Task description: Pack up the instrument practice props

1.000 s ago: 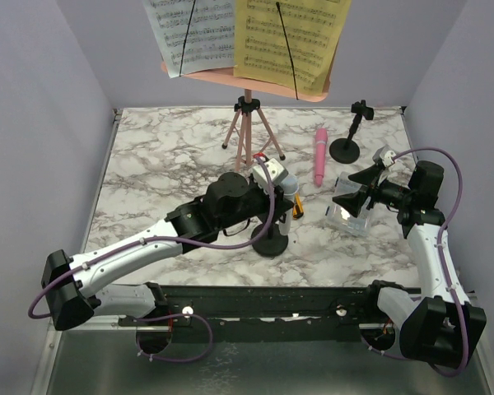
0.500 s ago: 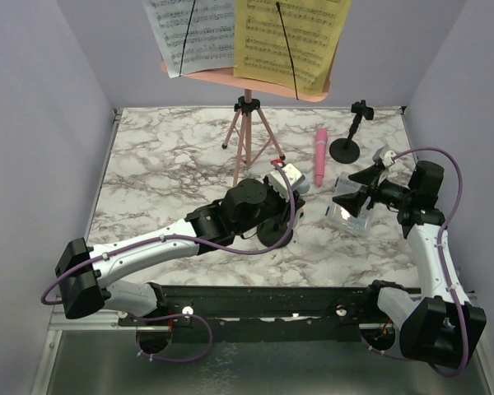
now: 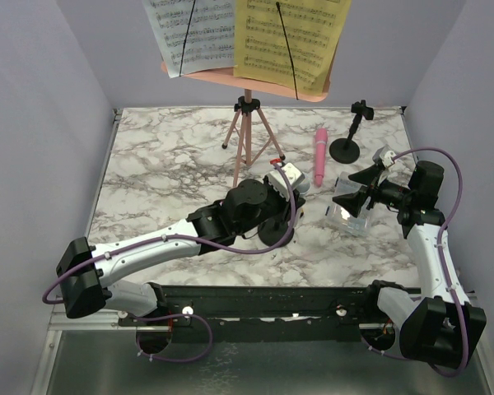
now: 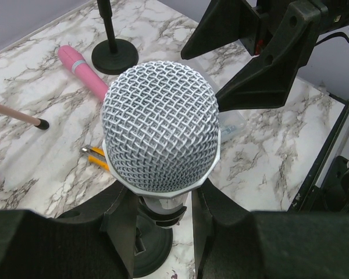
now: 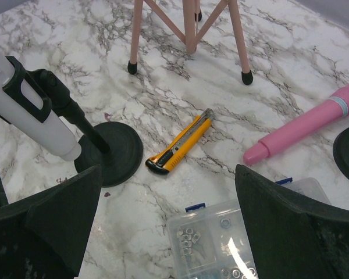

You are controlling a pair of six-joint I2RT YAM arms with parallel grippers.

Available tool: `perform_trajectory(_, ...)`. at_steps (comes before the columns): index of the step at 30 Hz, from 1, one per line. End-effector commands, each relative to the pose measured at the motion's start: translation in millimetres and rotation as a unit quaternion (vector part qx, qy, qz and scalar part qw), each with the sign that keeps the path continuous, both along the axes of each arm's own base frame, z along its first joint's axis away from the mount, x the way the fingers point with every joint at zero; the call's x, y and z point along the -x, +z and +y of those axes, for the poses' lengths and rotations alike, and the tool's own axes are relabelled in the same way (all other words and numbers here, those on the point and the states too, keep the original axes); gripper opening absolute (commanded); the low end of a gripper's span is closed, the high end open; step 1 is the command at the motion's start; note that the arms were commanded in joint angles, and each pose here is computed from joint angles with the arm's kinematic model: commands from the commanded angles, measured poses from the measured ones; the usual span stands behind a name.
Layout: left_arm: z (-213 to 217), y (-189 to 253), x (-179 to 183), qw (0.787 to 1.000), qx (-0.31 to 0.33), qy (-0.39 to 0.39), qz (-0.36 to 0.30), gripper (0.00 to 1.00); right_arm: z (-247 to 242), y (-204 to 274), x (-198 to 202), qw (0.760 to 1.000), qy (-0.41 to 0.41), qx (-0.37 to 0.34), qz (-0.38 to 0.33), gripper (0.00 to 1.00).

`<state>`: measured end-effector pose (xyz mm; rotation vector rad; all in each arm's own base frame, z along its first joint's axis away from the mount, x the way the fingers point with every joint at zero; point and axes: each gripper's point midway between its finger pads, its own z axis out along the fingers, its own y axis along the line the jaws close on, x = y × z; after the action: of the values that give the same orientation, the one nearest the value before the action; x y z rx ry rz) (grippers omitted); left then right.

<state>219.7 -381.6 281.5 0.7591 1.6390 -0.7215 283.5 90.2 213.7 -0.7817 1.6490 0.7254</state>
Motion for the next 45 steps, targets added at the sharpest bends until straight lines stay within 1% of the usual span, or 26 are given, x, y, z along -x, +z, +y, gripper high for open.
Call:
perform_trajectory(1, 2.3, 34.7, -1.3, 0.998, 0.057, 0.014, -0.027, 0.36, -0.3, -3.7, 3.8, 1.000, 0.000, 0.001, 0.006, 0.99)
perform_trajectory(8, 9.4, 33.7, 2.5, 0.998, 0.063, 0.015, -0.022, 0.56, -0.6, -5.5, 3.3, 1.000, -0.001, 0.001, 0.009, 1.00)
perform_trajectory(17, 22.6, 32.4, 10.7, 0.998, 0.065, 0.012, -0.020, 0.76, -1.3, -8.1, 2.0, 1.000, -0.003, 0.001, 0.012, 1.00)
perform_trajectory(23, 41.3, 30.3, 19.3, 0.997, 0.077, 0.017, -0.014, 0.86, -1.9, -9.5, 1.7, 1.000, -0.004, 0.003, 0.013, 0.99)
perform_trajectory(30, 65.7, 17.8, 27.5, 0.994, 0.099, 0.036, 0.009, 0.98, -1.7, -10.4, 2.0, 1.000, -0.002, 0.003, 0.013, 1.00)
perform_trajectory(34, 74.7, 4.0, 31.2, 0.993, 0.105, 0.045, 0.026, 0.99, 0.3, -9.7, 4.5, 1.000, 0.006, 0.002, 0.010, 1.00)
perform_trajectory(38, 79.2, -13.0, 34.6, 0.993, 0.098, 0.046, 0.038, 0.99, 7.2, -4.9, 13.3, 0.999, 0.036, -0.005, 0.000, 1.00)
perform_trajectory(42, 80.6, -34.4, 38.8, 0.997, 0.070, 0.031, 0.033, 0.99, 17.8, 1.8, 28.9, 0.996, 0.088, -0.018, -0.019, 1.00)
perform_trajectory(45, 78.7, -47.4, 45.0, 0.999, 0.040, -0.001, 0.011, 0.99, 27.8, 7.9, 46.8, 0.989, 0.138, -0.038, -0.037, 1.00)
